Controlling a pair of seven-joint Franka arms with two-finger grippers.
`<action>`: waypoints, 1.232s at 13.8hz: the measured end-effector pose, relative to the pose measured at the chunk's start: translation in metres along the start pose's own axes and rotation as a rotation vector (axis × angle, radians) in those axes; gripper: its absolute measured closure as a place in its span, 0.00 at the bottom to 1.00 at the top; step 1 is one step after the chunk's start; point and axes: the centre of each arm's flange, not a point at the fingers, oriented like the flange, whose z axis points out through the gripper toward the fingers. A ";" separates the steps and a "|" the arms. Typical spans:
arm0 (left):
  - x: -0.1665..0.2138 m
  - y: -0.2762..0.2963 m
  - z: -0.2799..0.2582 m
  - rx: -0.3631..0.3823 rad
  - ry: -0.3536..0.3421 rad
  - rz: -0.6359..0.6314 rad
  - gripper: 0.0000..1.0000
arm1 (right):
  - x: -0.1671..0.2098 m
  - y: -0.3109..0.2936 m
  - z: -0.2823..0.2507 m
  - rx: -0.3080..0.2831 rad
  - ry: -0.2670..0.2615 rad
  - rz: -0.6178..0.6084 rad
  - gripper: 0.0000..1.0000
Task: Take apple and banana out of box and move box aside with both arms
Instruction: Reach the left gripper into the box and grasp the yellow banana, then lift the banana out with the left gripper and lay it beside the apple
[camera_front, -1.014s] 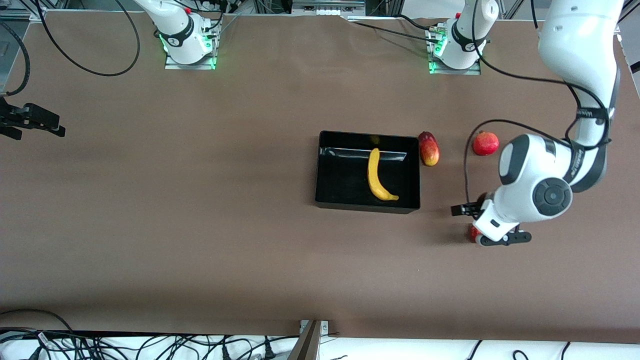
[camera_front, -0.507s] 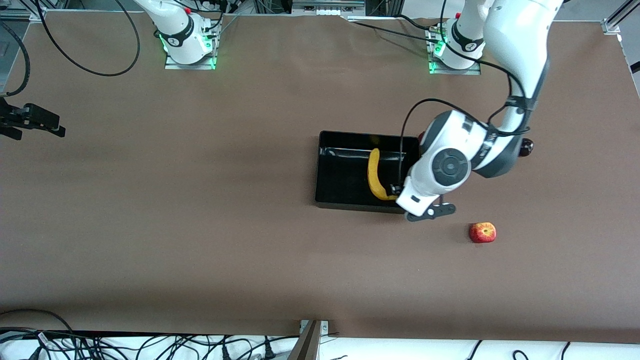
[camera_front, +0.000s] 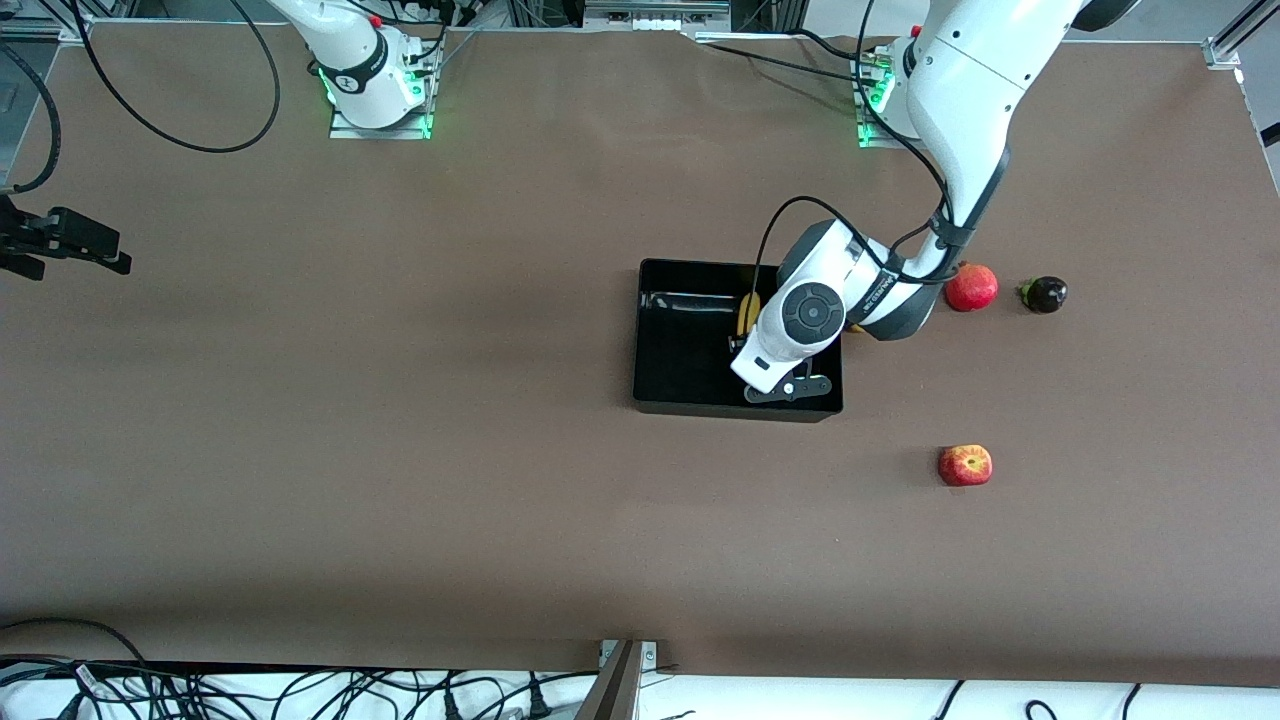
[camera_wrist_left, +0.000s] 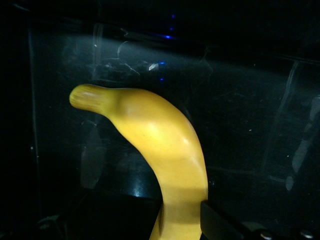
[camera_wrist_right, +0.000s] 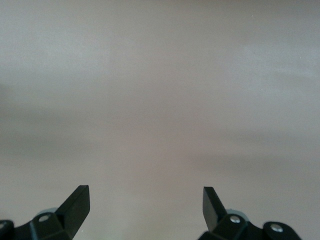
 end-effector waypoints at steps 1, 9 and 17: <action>-0.002 0.001 0.001 -0.001 0.000 0.003 0.00 | 0.000 0.000 0.000 0.000 0.000 0.000 0.00; -0.010 0.008 0.007 -0.006 0.000 -0.004 0.57 | 0.000 0.000 0.000 0.000 0.000 0.000 0.00; -0.003 0.000 -0.089 0.059 -0.038 -0.038 0.66 | 0.000 0.000 0.000 0.000 0.000 0.000 0.00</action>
